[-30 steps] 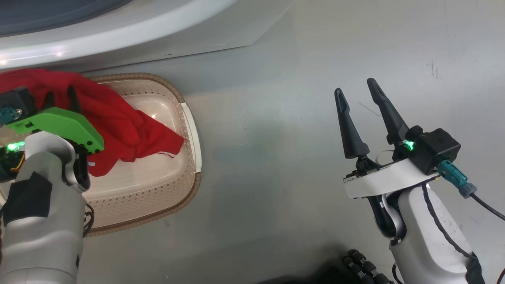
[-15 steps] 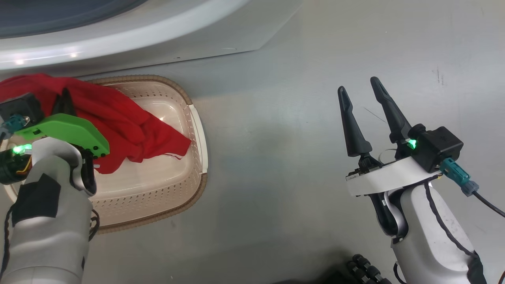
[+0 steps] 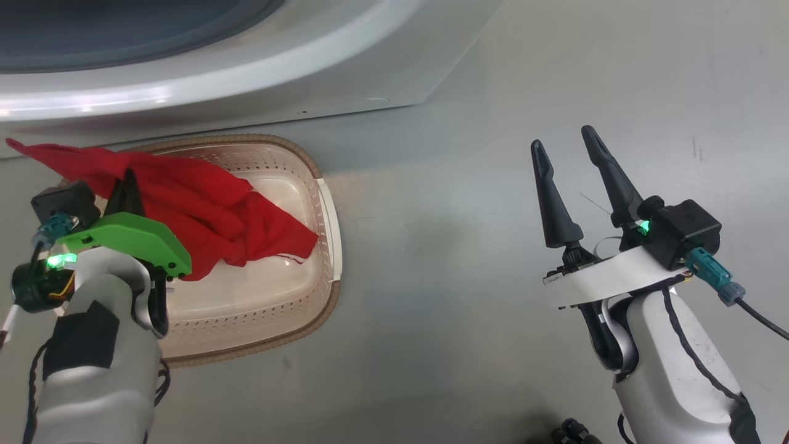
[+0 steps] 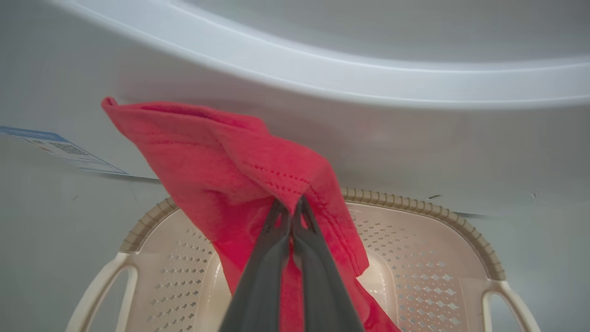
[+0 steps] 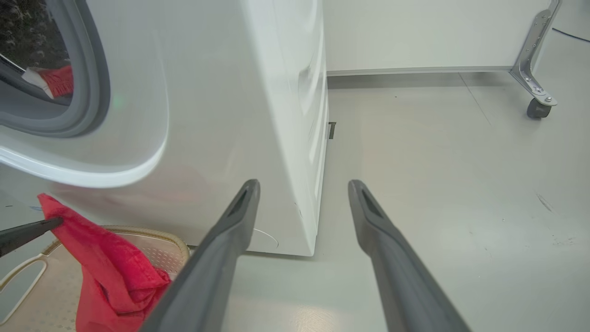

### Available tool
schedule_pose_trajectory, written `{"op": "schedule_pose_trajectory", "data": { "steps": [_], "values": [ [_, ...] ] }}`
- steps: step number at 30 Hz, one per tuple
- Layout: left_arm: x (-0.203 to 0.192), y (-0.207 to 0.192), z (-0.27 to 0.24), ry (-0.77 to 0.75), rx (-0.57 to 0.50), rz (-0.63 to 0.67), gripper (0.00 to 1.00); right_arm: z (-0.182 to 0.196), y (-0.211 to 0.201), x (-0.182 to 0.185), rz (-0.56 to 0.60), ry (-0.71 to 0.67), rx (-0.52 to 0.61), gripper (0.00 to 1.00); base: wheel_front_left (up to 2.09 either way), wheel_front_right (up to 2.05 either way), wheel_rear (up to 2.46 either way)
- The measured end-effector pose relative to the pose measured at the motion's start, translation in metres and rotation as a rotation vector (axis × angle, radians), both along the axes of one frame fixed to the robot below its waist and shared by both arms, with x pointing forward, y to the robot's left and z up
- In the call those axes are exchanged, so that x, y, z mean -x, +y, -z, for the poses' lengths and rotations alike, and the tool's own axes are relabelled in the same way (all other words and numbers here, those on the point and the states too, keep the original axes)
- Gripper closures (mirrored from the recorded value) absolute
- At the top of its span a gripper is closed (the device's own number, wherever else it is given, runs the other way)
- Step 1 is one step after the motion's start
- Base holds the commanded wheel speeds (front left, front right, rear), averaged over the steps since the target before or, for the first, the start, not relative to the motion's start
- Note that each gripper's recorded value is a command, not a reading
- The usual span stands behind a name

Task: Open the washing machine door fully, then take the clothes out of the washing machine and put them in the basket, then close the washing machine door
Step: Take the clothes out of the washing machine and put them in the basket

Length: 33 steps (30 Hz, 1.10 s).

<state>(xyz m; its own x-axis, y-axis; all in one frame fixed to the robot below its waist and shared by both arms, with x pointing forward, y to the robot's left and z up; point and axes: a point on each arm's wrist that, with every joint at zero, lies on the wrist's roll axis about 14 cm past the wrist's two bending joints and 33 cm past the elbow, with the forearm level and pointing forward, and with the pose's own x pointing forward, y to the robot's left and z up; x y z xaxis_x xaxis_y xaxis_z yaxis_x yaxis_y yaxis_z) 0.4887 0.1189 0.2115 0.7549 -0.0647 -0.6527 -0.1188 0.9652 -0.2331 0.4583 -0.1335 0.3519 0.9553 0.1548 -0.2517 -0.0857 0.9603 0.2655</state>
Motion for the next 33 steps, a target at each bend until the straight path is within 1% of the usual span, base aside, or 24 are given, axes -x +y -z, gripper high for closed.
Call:
{"op": "schedule_pose_trajectory", "data": {
  "steps": [2, 8, 10, 17, 24, 28, 33],
  "values": [
    [-0.005, 0.001, -0.013, -0.041, 0.000, 0.003, 1.00, -0.006, 0.003, 0.000, -0.010, -0.014, 0.004, 0.00, 0.00, 0.00, 0.00],
    [-0.037, 0.003, -0.065, -0.225, 0.006, -0.004, 1.00, -0.016, 0.008, -0.001, -0.026, -0.037, 0.001, 0.00, 0.00, 0.00, 0.00],
    [-0.039, 0.004, -0.077, -0.262, 0.002, -0.003, 1.00, -0.019, 0.010, 0.000, -0.029, -0.042, -0.001, 0.00, 0.00, 0.00, 0.00],
    [-0.028, 0.003, -0.100, -0.323, -0.005, 0.006, 1.00, -0.026, 0.012, 0.006, -0.034, -0.050, -0.005, 0.00, 0.00, 0.00, 0.00],
    [0.001, -0.006, -0.106, -0.324, -0.021, 0.076, 1.00, -0.034, 0.016, 0.011, -0.049, -0.067, 0.004, 0.00, 0.00, 0.00, 0.00],
    [0.029, -0.017, -0.098, -0.279, -0.009, 0.132, 1.00, -0.038, 0.018, 0.015, -0.055, -0.070, 0.001, 0.00, 0.00, 0.00, 0.00],
    [0.067, -0.022, -0.079, -0.188, -0.001, 0.164, 1.00, -0.043, 0.021, 0.017, -0.065, -0.081, -0.003, 0.00, 0.00, 0.00, 0.00]
  ]
}}
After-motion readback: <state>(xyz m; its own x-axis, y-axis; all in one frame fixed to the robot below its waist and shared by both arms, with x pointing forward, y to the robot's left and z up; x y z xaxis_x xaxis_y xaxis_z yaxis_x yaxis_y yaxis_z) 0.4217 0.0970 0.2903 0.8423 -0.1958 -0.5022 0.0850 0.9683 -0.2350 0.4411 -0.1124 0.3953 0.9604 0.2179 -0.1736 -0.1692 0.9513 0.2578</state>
